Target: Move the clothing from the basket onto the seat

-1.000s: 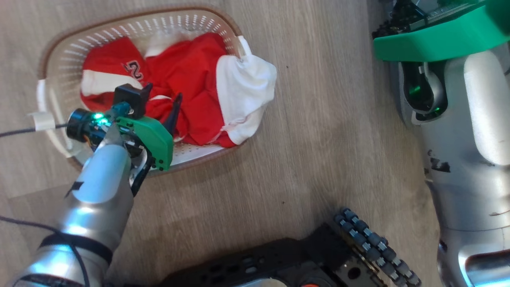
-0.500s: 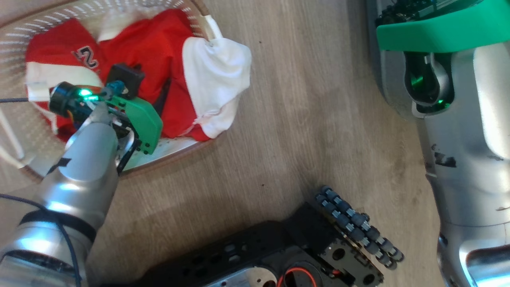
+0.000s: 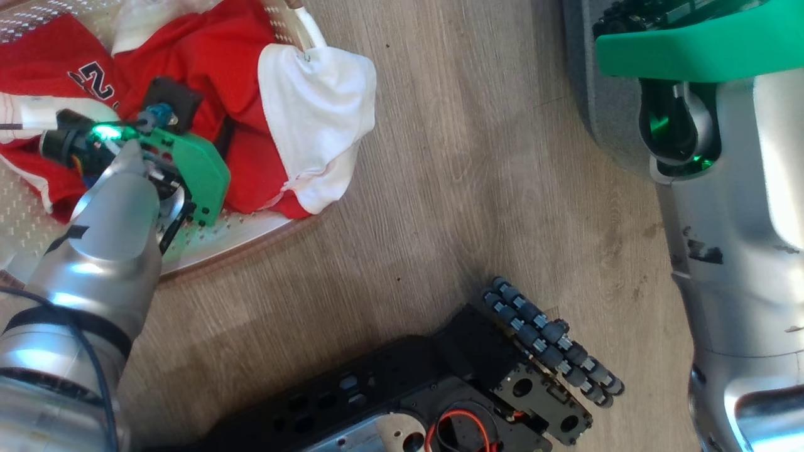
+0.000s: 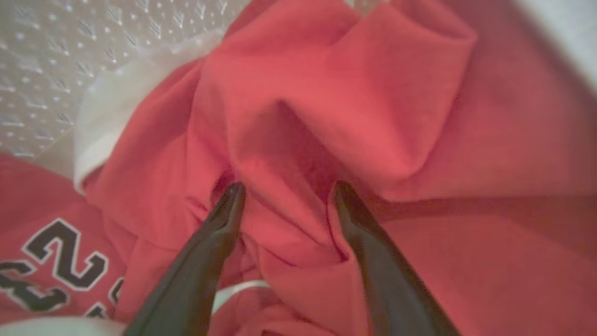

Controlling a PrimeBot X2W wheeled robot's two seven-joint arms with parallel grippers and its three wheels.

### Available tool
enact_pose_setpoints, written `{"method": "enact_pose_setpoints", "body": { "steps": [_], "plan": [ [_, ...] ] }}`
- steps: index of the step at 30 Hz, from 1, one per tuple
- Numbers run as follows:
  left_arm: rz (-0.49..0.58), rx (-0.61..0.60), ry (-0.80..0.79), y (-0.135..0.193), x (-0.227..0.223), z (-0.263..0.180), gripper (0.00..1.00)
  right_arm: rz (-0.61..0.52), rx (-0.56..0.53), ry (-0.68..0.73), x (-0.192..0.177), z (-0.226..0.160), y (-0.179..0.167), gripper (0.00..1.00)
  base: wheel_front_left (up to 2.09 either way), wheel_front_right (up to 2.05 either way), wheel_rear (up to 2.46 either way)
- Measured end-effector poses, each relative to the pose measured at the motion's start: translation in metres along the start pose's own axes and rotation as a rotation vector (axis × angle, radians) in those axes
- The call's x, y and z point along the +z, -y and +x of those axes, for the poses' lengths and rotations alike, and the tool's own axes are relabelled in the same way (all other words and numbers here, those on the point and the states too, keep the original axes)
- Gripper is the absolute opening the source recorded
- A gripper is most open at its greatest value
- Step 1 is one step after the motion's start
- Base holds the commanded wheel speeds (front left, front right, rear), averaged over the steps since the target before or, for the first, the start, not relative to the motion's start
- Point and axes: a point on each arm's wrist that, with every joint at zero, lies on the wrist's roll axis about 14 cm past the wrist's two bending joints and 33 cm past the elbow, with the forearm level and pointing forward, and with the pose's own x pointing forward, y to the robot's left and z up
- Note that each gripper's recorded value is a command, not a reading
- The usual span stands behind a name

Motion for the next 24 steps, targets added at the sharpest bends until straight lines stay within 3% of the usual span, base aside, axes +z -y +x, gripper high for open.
{"method": "enact_pose_setpoints", "body": {
  "steps": [11,12,13,14,24],
  "plan": [
    [0.007,0.000,-0.060,0.002,-0.014,0.000,0.99,0.001,-0.001,-0.006,-0.006,0.001,0.000,1.00,0.00,0.00,0.00],
    [0.003,-0.004,-0.061,0.005,-0.014,0.000,0.47,0.000,-0.001,-0.005,-0.005,0.000,0.000,1.00,0.00,0.00,0.00],
    [0.000,-0.010,-0.061,0.008,-0.013,0.000,0.07,0.000,-0.003,-0.004,-0.004,0.000,0.000,1.00,0.00,0.00,0.00],
    [-0.001,-0.016,-0.058,0.012,-0.012,0.001,0.00,0.000,-0.004,-0.002,-0.003,0.000,0.001,1.00,0.00,0.00,0.00],
    [-0.080,0.006,0.006,0.012,0.015,-0.004,0.00,-0.012,-0.018,0.017,0.012,0.000,0.005,1.00,0.00,0.00,0.00]
  ]
}}
